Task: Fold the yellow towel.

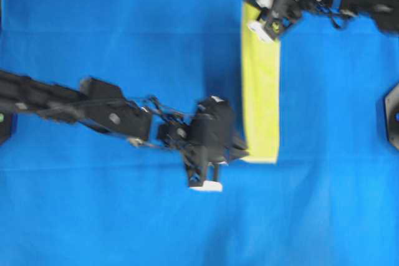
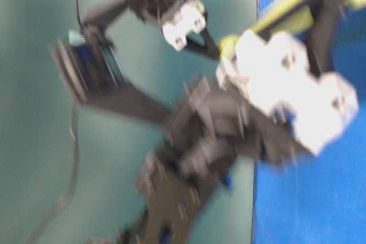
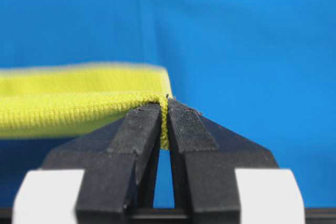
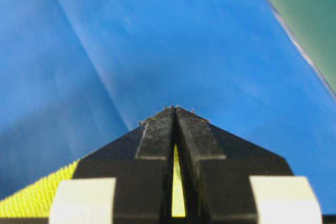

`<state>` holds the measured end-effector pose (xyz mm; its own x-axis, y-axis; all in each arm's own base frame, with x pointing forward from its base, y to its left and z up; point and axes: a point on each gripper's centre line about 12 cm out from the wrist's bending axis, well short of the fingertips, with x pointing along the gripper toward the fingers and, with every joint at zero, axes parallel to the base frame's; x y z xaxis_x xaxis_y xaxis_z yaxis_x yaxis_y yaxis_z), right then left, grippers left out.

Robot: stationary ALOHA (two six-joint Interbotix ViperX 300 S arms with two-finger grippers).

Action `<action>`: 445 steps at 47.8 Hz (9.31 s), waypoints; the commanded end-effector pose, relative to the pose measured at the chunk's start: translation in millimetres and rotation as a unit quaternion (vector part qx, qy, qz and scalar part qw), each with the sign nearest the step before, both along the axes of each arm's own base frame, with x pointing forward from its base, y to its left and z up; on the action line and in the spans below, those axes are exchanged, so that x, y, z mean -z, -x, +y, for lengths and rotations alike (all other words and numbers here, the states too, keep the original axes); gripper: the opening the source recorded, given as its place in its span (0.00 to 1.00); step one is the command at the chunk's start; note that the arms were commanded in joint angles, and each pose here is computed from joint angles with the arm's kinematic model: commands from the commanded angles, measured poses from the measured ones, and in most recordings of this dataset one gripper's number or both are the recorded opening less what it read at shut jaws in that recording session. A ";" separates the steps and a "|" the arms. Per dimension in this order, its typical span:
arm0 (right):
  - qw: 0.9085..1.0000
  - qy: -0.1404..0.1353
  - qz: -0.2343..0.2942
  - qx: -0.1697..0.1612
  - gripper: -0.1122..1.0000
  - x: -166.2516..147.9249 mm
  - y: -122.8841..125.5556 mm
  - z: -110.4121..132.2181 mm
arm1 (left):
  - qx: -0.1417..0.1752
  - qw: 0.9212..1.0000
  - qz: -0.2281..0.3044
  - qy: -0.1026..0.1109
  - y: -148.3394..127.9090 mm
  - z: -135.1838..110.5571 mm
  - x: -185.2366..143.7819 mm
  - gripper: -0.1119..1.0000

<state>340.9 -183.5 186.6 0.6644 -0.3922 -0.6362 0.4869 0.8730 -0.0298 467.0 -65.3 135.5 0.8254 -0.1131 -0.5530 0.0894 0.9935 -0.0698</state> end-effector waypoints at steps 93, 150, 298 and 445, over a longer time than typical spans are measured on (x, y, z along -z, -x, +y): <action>0.976 0.050 -0.188 -0.093 0.63 -81.0 66.3 89.5 | -0.031 0.984 -0.171 -0.027 205.6 55.6 -125.9 0.70; 0.999 -0.003 -0.036 -0.002 0.63 -1.2 52.3 27.3 | -0.199 0.974 -0.095 -0.052 122.6 174.2 -54.0 0.70; 0.986 -0.041 0.015 -0.160 0.14 38.1 11.5 133.0 | -0.052 0.996 0.014 -0.068 87.0 86.5 22.5 0.15; 0.947 0.019 -0.271 -0.173 0.56 -20.7 176.6 162.6 | -0.048 0.971 -0.230 -0.034 306.7 65.3 -71.7 0.59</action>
<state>161.9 -20.5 203.5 0.9809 -0.1069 -0.1625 0.1245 0.9869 0.1022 158.5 -0.7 203.6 0.9909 -0.0036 -0.1346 0.0066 0.9997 0.0222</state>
